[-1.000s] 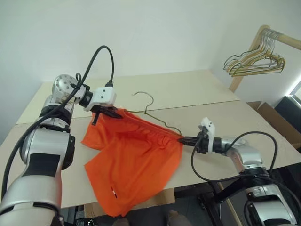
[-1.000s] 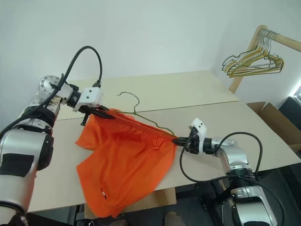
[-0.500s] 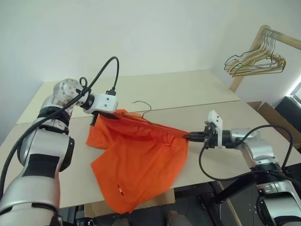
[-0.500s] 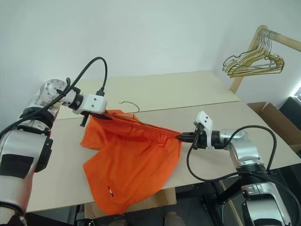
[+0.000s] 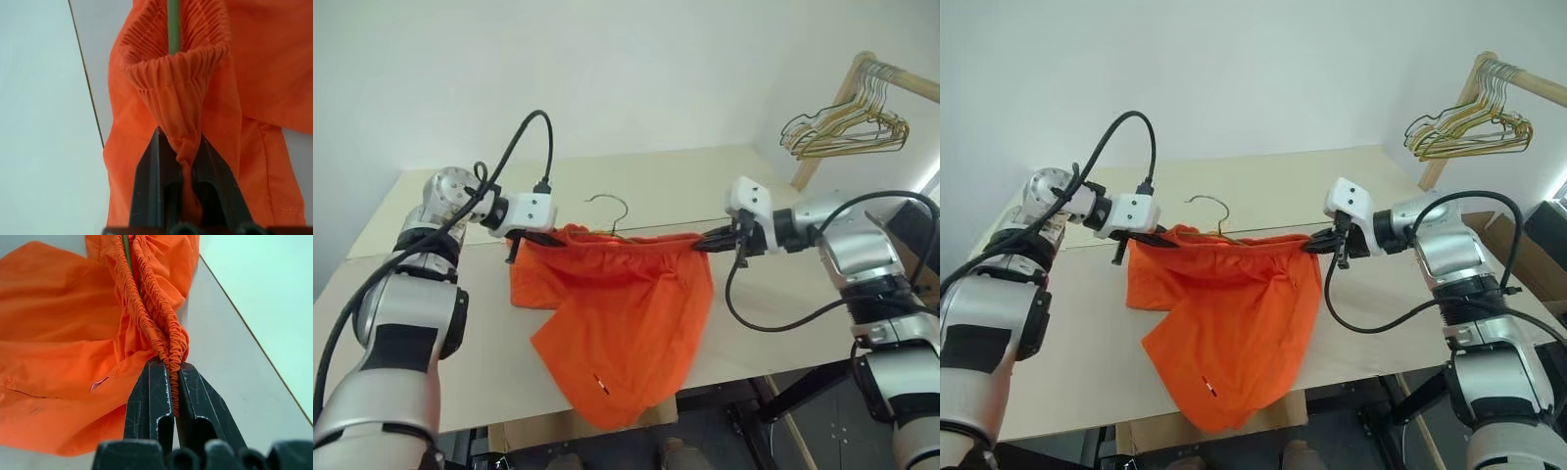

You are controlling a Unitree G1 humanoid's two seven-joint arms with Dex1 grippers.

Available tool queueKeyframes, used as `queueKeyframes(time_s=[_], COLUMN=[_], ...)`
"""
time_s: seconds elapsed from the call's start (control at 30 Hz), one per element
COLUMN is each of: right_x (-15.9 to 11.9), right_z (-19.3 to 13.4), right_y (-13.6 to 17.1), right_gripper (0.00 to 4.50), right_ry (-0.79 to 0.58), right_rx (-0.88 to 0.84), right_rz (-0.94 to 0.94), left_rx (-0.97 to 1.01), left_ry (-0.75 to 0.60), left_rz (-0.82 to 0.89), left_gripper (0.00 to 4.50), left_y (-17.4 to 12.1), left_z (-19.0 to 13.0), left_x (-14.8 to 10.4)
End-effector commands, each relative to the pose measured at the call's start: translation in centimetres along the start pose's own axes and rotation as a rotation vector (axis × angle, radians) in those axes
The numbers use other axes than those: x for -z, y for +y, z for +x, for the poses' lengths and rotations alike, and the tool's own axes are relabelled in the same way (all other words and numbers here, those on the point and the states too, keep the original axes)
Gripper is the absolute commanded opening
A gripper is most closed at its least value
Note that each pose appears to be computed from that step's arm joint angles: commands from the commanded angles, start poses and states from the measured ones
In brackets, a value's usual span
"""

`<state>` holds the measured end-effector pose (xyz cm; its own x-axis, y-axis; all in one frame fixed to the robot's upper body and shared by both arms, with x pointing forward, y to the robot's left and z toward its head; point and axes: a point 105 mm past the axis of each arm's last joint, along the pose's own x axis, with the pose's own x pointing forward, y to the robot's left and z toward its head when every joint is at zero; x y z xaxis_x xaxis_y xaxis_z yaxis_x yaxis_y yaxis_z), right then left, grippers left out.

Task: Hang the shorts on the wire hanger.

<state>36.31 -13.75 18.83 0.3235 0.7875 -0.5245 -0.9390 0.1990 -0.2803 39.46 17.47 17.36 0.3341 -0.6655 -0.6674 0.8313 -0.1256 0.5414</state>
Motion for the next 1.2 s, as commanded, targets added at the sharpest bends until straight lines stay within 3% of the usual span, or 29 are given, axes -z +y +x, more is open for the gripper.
queueKeyframes(time_s=[0.03, 0.17, 0.47, 0.87, 0.9, 1.1, 1.2], right_x=[-1.9, -3.2, -5.9, -4.8, -4.7, -4.6, -4.4], right_z=[-0.3, 0.8, 1.3, 2.2, 2.2, 2.3, 1.9], right_y=[0.0, -0.1, -0.9, -1.2, -1.1, -2.1, -2.2], right_gripper=[0.03, 0.03, 0.03, 0.03, 0.64, 2.40, 2.40], right_ry=[-0.008, -0.047, -0.109, -0.046, -0.047, -0.039, -0.054], right_rx=[-0.024, 0.017, 0.076, 0.120, 0.119, 0.211, 0.204], right_rz=[-0.100, -0.158, -0.177, -0.294, -0.307, -0.361, -0.353], left_rx=[-0.127, -0.231, -0.201, -0.234, -0.232, -0.234, -0.232], left_ry=[-0.041, -0.082, -0.105, -0.143, -0.138, -0.142, -0.138], left_rz=[0.017, -0.016, -0.032, -0.048, -0.046, -0.050, -0.046], left_gripper=[0.00, 0.00, 0.00, 0.00, 0.00, 0.00, 0.00], left_y=[1.9, 2.6, 1.2, 1.9, 1.8, 1.9, 1.9], left_z=[-0.6, -0.7, 0.0, 0.0, 0.0, 0.1, 0.2], left_x=[-1.0, -1.0, -0.4, -1.1, -1.0, -1.1, -1.1])
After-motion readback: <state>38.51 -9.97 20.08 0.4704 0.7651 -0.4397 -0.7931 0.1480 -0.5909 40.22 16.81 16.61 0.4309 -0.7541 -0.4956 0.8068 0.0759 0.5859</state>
